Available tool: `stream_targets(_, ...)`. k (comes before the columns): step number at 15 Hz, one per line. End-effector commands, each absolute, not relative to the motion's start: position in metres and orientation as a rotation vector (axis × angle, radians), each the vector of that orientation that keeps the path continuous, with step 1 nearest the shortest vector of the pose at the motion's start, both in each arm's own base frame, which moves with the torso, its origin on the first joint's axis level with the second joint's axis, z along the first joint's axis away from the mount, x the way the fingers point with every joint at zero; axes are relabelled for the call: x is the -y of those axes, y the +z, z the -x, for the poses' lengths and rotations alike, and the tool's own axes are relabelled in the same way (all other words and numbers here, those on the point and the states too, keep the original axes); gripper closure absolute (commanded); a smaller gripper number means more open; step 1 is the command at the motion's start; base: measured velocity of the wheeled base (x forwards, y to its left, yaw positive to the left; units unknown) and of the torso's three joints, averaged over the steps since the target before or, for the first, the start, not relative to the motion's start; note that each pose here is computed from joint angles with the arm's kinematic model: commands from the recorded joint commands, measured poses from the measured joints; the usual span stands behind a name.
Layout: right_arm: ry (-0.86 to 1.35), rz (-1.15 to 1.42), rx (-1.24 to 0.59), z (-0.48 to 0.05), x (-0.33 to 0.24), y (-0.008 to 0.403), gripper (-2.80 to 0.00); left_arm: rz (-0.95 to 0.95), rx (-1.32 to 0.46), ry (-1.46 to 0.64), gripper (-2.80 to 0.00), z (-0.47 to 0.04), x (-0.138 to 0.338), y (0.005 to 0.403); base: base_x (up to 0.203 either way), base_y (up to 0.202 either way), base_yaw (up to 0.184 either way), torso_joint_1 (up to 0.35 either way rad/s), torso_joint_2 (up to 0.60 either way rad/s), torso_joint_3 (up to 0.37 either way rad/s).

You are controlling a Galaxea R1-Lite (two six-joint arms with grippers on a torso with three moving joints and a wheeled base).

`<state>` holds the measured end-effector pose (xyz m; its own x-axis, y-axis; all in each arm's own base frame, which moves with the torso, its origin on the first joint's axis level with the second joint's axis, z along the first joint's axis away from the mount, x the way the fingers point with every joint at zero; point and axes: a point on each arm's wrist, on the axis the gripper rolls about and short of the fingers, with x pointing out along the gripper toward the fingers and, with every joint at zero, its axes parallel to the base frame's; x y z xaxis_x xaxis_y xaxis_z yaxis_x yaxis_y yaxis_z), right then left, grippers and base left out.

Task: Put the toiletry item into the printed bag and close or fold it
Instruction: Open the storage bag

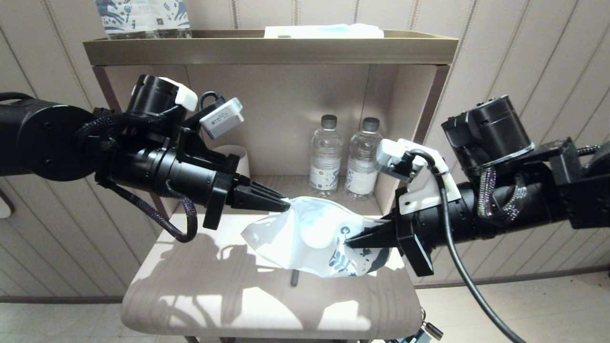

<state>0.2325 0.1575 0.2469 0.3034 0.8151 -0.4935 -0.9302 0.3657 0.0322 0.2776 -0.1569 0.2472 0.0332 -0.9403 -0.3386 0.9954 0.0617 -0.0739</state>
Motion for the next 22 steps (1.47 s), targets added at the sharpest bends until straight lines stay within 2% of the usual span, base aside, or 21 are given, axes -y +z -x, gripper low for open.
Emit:
stream_targets(1,1.184,0.282,-0.493,-0.238,-0.162,0.24,0.0,-0.202,-0.343,-1.503,0.0,-0.281,0.159,0.24,0.0,0.0,0.0,0.0,0.0,0.0)
stream_targets(22,1.168,0.28,-0.46,-0.231,-0.152,0.248,0.0,-0.198,-0.353,-1.498,0.0,-0.287,0.161,0.237,0.0,0.0,0.0,0.0,0.0,0.0)
